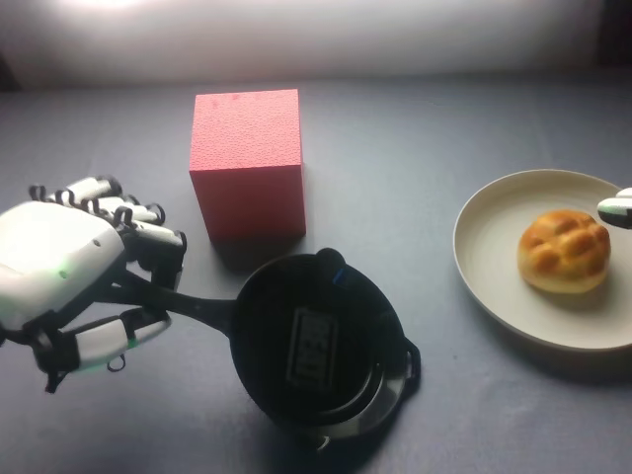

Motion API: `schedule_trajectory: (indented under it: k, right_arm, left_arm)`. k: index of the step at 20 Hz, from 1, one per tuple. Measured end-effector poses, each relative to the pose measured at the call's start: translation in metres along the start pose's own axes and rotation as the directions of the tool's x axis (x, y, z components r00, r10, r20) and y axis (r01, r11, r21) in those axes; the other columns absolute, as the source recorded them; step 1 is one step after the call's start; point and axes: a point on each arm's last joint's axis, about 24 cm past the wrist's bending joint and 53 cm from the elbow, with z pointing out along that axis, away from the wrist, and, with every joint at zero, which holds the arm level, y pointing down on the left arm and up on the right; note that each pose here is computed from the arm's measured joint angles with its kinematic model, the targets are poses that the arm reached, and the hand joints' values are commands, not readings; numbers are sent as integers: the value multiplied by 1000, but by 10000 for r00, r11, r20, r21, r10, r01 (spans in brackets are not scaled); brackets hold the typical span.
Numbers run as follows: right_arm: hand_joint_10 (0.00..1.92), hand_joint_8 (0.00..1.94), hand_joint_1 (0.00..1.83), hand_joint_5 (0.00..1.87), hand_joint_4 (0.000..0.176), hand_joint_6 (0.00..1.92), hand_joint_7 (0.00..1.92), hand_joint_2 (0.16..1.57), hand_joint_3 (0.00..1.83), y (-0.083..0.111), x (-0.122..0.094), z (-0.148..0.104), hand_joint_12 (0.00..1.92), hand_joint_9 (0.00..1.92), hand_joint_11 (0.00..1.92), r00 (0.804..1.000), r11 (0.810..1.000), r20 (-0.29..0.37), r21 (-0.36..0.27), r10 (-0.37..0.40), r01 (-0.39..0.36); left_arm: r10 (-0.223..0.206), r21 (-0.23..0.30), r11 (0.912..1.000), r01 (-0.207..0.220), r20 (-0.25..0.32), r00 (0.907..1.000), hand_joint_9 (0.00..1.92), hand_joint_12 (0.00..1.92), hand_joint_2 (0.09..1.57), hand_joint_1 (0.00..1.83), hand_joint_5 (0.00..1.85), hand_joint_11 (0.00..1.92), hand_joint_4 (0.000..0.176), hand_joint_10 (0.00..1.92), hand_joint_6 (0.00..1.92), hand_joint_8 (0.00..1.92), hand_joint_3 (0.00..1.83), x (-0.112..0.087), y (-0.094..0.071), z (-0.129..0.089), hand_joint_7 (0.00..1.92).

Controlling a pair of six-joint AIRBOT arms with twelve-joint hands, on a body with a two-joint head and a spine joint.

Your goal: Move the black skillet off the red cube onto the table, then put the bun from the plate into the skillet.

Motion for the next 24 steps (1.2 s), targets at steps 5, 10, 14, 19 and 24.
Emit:
schedule_trajectory:
  k: [5, 10, 14, 19, 24]
  right_arm:
    - [1, 0, 809, 403, 6, 0, 415, 1309, 0, 1, -5, 3, 728, 403, 197, 9999, 9999, 140, -91, -61, 62]
    - [1, 0, 948, 359, 64, 0, 377, 1100, 2, 2, -16, 17, 756, 380, 129, 9992, 9996, 351, -215, -193, 201]
    - [2, 0, 995, 359, 64, 0, 417, 1012, 1, -2, 0, 47, 601, 439, 264, 9983, 9988, -379, -216, -441, 433]
    - [12, 3, 1219, 379, 59, 2, 483, 961, 0, -33, 32, 84, 775, 559, 271, 9773, 9901, -1802, 639, -1115, 1248]
    - [184, 918, 1237, 849, 0, 819, 919, 1124, 0, -38, 42, 105, 1329, 979, 483, 9525, 9719, -2317, 806, -1974, 2210]
  left_arm:
    - [118, 302, 9995, -120, 43, 9999, 603, 1159, 1009, 801, 571, 45, 0, 345, 0, 55, 1, -3, -10, -7, 693]
    - [205, 569, 9981, -227, 387, 9990, 409, 966, 954, 803, 352, 0, 26, 8, 0, 3, 0, -15, -20, -12, 408]
    - [292, 993, 9944, -356, 652, 9974, 222, 763, 922, 808, 159, 0, 102, 0, 0, 0, 0, -23, -33, -17, 209]
    - [261, 957, 9949, -331, 733, 9970, 116, 635, 928, 820, 143, 0, 101, 4, 1, 1, 0, -24, -32, -18, 132]
    - [283, 986, 9945, -351, 695, 9972, 150, 726, 942, 832, 155, 0, 102, 5, 2, 2, 2, -23, -32, -18, 157]
